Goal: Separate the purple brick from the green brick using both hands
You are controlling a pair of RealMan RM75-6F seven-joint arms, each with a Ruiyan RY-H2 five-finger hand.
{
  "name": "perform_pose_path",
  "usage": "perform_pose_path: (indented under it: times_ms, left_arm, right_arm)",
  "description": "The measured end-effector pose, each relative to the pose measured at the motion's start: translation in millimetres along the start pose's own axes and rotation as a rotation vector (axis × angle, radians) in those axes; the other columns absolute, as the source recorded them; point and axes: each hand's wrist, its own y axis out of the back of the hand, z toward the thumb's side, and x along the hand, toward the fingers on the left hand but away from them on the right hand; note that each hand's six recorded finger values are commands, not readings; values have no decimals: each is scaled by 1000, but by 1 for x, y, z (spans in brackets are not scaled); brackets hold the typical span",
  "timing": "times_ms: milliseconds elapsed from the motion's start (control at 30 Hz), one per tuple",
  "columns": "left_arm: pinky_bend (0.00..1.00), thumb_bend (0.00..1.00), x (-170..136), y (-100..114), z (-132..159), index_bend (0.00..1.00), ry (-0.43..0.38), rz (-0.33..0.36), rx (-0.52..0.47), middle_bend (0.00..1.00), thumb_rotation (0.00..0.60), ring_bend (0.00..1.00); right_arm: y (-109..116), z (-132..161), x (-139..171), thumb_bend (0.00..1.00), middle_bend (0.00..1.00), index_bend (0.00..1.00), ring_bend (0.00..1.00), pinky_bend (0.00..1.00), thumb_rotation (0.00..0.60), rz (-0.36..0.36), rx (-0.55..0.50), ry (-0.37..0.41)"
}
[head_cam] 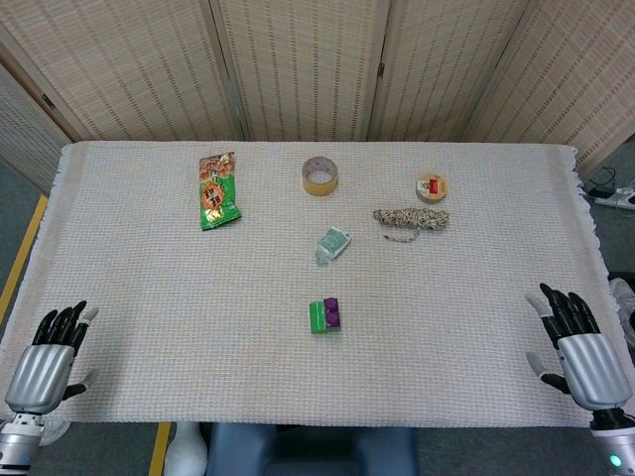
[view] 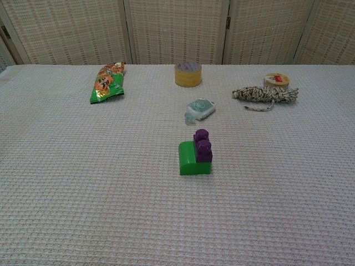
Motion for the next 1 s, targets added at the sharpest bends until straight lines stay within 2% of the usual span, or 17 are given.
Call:
perform_pose_path:
  times_ms: [200, 500, 633, 800, 1000]
  left_arm:
    - [0, 280, 1, -3, 4, 0, -17, -13, 10, 0, 600, 0]
    - [0, 279, 0, -5, 18, 0, -117, -1, -10, 0, 600, 0]
    - [0, 279, 1, -8, 29, 0, -193, -9, -46, 0, 600, 0]
    - [0, 280, 16, -9, 55, 11, -321, -55, -42, 0, 600, 0]
    - [0, 280, 37, 1, 101, 127, -476, -57, 3, 0, 600, 0]
  right_arm:
    - [1, 1, 2, 385, 0, 0, 0, 0, 600, 0, 2, 6]
    - [0, 3, 1, 385, 0, 0, 0, 0, 600, 18, -10, 15]
    - [4, 8, 3, 385, 0, 0, 0, 0, 600, -1, -19, 39]
    - [0, 11, 4, 384, 0, 0, 0, 0, 600, 21, -20, 55]
    - [-1, 9, 4, 385, 0, 0, 0, 0, 600, 22, -19, 43]
